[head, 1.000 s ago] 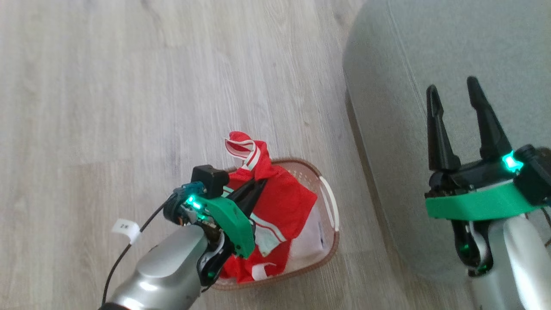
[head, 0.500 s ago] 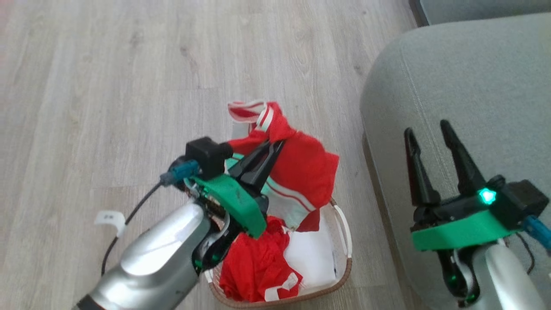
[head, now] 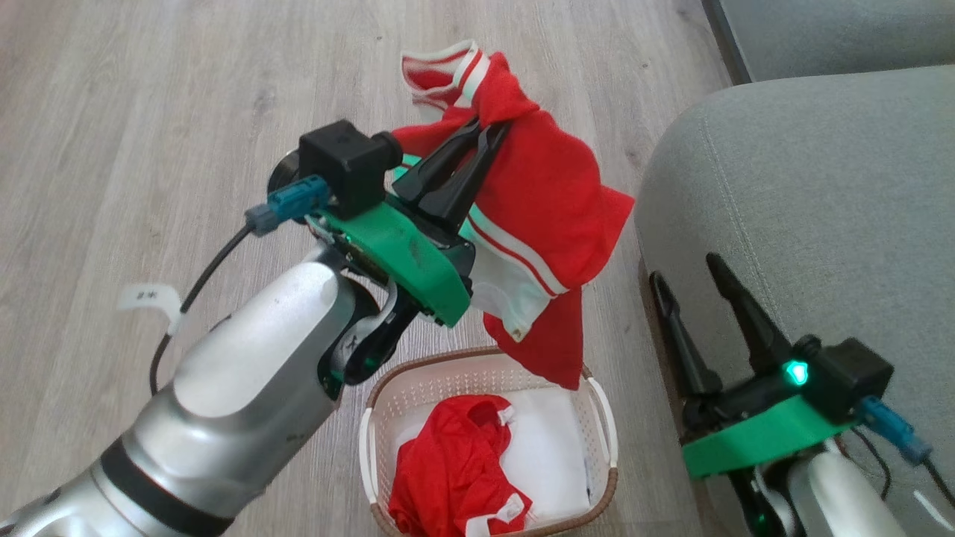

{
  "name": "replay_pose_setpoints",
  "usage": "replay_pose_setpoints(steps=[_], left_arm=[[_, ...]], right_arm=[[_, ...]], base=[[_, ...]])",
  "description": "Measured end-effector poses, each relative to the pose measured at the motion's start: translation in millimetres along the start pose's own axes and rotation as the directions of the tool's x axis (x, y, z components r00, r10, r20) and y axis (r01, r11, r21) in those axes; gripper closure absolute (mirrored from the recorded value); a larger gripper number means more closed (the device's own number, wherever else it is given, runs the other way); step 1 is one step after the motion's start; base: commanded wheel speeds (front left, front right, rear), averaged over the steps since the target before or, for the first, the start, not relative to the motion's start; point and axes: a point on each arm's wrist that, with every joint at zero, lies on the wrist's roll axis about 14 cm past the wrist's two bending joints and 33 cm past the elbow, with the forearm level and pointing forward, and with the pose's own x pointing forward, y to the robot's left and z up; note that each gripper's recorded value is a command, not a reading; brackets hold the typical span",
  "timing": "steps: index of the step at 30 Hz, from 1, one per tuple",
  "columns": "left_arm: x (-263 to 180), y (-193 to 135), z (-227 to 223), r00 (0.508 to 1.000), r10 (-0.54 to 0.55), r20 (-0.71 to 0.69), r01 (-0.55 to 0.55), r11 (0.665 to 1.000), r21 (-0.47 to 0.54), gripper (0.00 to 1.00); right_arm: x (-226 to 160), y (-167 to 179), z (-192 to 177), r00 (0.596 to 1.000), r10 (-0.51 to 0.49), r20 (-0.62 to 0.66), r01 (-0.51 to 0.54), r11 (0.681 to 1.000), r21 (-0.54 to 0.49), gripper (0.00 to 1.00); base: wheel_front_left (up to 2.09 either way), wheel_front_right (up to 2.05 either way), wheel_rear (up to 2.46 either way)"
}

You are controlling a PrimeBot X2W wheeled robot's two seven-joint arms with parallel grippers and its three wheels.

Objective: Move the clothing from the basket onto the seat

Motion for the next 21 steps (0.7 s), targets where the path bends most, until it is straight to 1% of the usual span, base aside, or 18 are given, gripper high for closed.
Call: replay_pose_setpoints(steps=[4,12,16,21], left_arm=[[3,-2,8,1.0,-0.007,0.015,0.007,1.0,0.009,1.0],[4,-2,5,1.0,-0.008,0.008,0.008,1.0,0.003,1.0],[4,-3,5,1.0,-0.01,0.008,0.01,1.0,0.0,1.0],[1,-4,7,1.0,-0.009,0.01,0.009,1.0,0.0,1.0]], right_arm=[[-6,6,-9,0.999,0.012,-0.03,-0.012,1.0,0.013,0.0],[-7,13,-19,0.996,0.05,-0.067,-0.048,0.998,0.028,0.0],[1,24,-29,0.988,0.11,-0.109,-0.106,0.994,0.036,0.0],[19,31,-36,0.974,0.165,-0.152,-0.163,0.986,0.028,0.0]], base=[[0.0,0.0,0.0],[0.0,0.0,0.0],[0.0,0.0,0.0],[0.0,0.0,0.0]])
